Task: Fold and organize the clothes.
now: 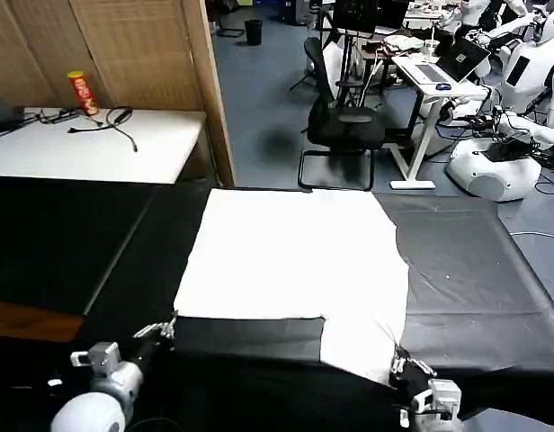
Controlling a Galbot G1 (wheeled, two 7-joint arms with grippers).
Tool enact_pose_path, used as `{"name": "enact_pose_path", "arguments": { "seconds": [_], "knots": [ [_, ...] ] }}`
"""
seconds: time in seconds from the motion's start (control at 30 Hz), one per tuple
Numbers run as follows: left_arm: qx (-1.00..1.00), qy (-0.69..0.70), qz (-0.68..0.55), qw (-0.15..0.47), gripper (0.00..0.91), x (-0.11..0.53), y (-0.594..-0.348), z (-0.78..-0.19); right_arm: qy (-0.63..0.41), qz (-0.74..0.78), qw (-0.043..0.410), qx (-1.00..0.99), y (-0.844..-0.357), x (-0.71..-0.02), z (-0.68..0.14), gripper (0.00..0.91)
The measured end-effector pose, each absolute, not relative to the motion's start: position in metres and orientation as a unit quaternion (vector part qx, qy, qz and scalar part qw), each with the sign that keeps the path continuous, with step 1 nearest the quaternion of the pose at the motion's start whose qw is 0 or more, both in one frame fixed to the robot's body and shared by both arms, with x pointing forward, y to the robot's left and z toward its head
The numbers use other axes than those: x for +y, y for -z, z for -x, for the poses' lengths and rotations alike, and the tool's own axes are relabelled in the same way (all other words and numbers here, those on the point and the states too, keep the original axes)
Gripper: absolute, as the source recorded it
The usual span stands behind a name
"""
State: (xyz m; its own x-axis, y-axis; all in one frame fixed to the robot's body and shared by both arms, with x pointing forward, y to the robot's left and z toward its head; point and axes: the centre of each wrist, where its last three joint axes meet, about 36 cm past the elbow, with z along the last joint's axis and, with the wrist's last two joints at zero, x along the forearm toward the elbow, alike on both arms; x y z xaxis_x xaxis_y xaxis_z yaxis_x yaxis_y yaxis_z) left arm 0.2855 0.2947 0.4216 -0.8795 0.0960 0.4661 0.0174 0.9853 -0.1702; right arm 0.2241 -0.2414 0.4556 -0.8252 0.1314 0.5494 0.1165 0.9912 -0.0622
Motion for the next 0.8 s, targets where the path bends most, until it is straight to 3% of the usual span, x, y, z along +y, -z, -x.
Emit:
{"name": "enact_pose_path", "arguments": {
  "seconds": [0.2, 0.37, 0.63, 0.8],
  "knots": [
    [-0.962, -0.093, 0.026, 0.254, 0.0, 0.29, -0.434, -0.257, -0.002, 0.056, 0.293, -0.955, -0.467, -0.243, -0.209, 0.0],
    [-0.965, -0.11, 0.024, 0.238, 0.0, 0.291, -0.445, -0.249, 0.024, 0.028, 0.253, -0.967, -0.468, -0.25, -0.212, 0.0],
    [-0.975, -0.132, 0.012, 0.18, 0.0, 0.287, -0.443, -0.27, 0.039, 0.004, 0.165, -0.985, -0.453, -0.266, -0.245, 0.0],
    [-0.978, -0.132, 0.002, 0.16, 0.0, 0.282, -0.436, -0.291, 0.042, 0.0, 0.149, -0.988, -0.433, -0.279, -0.277, 0.0]
  ]
}}
